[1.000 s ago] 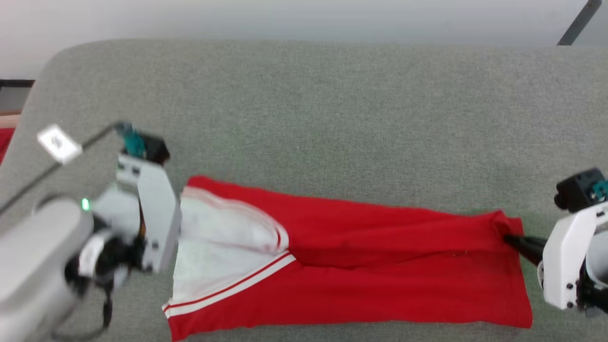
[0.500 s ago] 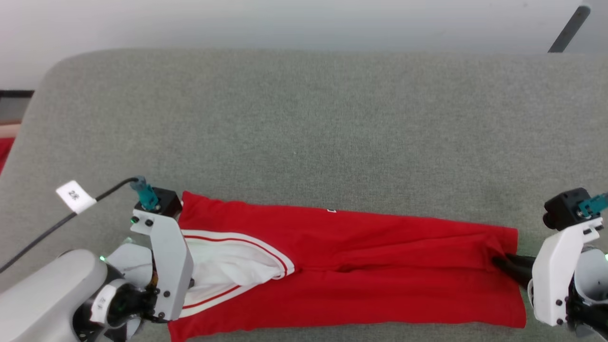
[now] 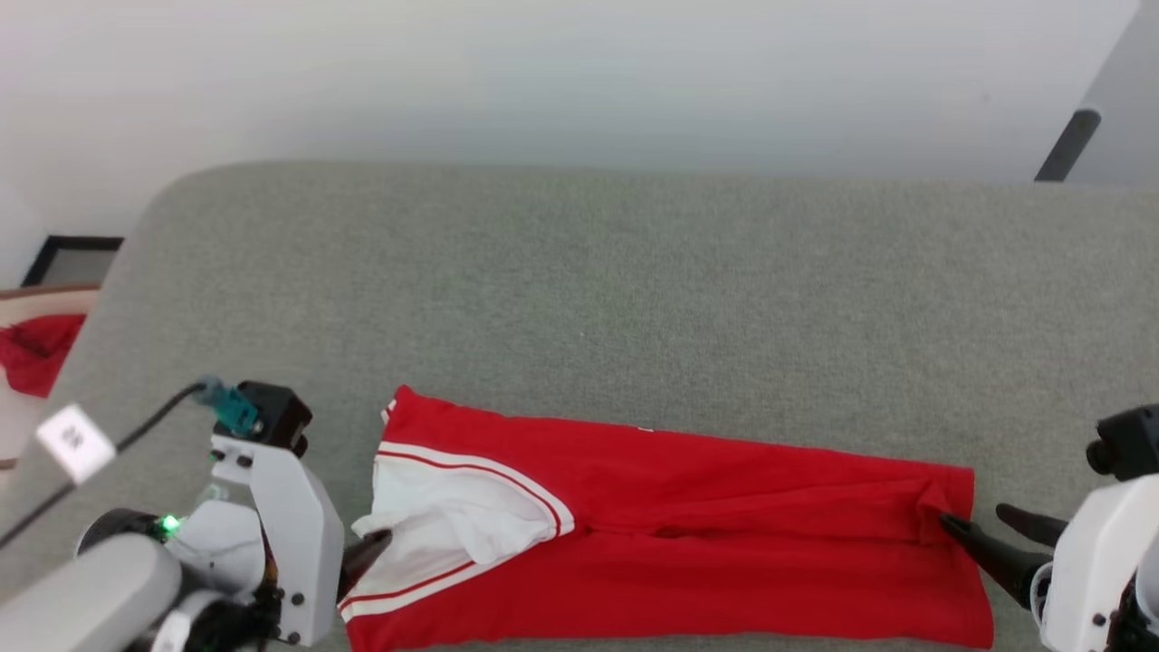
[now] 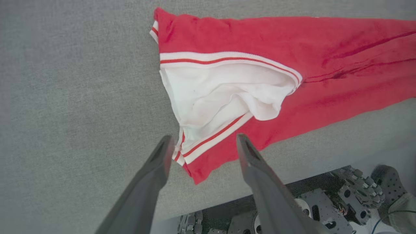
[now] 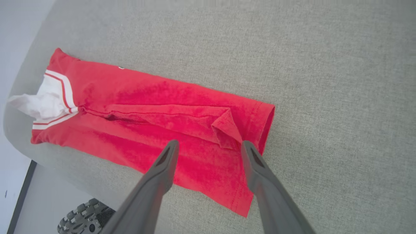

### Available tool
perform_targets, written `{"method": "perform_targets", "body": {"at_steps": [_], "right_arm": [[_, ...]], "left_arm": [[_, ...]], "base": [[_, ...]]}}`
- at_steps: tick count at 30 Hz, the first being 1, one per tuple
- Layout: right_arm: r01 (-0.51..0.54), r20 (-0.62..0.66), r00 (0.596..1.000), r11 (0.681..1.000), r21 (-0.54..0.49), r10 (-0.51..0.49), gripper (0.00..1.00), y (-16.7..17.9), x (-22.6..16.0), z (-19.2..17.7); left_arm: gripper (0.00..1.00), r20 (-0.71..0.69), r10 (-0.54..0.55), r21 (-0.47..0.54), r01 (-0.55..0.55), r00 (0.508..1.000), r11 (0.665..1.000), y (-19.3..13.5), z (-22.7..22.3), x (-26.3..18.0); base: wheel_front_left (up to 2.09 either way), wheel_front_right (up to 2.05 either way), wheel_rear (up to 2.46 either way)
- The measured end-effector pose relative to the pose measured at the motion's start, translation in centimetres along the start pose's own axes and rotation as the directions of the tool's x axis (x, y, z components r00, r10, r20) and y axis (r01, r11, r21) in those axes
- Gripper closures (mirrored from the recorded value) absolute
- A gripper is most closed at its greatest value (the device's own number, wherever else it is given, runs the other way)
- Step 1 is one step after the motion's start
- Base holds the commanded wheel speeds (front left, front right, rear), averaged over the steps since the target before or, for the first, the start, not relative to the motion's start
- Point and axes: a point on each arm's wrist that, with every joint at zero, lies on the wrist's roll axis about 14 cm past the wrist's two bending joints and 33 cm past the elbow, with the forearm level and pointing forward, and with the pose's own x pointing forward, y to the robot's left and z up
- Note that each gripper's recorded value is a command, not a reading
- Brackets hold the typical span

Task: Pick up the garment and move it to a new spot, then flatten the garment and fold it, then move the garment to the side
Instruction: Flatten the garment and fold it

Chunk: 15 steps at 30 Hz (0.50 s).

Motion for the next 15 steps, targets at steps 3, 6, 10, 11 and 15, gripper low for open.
{"method": "perform_targets", "body": {"at_steps": [3,6,10,11,15], "right_arm": [[0.007,0.053,0.999,0.999,0.032,-0.008,0.00,0.2,-0.5,0.1],[0.017,0.088,0.996,0.998,0.063,-0.023,0.00,0.2,-0.8,0.1],[0.045,0.108,0.993,0.995,0.086,-0.054,0.00,-0.2,-1.0,0.0],[0.051,0.114,0.992,0.995,0.090,-0.061,0.00,-0.3,-1.1,0.2],[0.091,0.089,0.991,0.990,0.110,-0.101,0.00,-1.2,-1.2,-0.2]], "left_arm": [[0.00,0.135,-0.003,0.001,0.003,0.991,1.000,-0.1,0.9,-0.5],[0.00,0.289,0.005,0.006,-0.007,0.957,1.000,0.0,2.0,-1.1],[0.00,0.461,0.040,-0.015,-0.037,0.887,0.999,1.1,3.1,-2.1],[0.00,0.497,0.055,-0.036,-0.043,0.866,0.998,1.4,3.4,-2.3],[0.00,0.634,0.106,-0.063,-0.085,0.766,0.994,3.0,4.0,-3.6]], "base": [[0.00,0.00,0.00],[0.00,0.00,0.00],[0.00,0.00,0.00],[0.00,0.00,0.00],[0.00,0.00,0.00]]}}
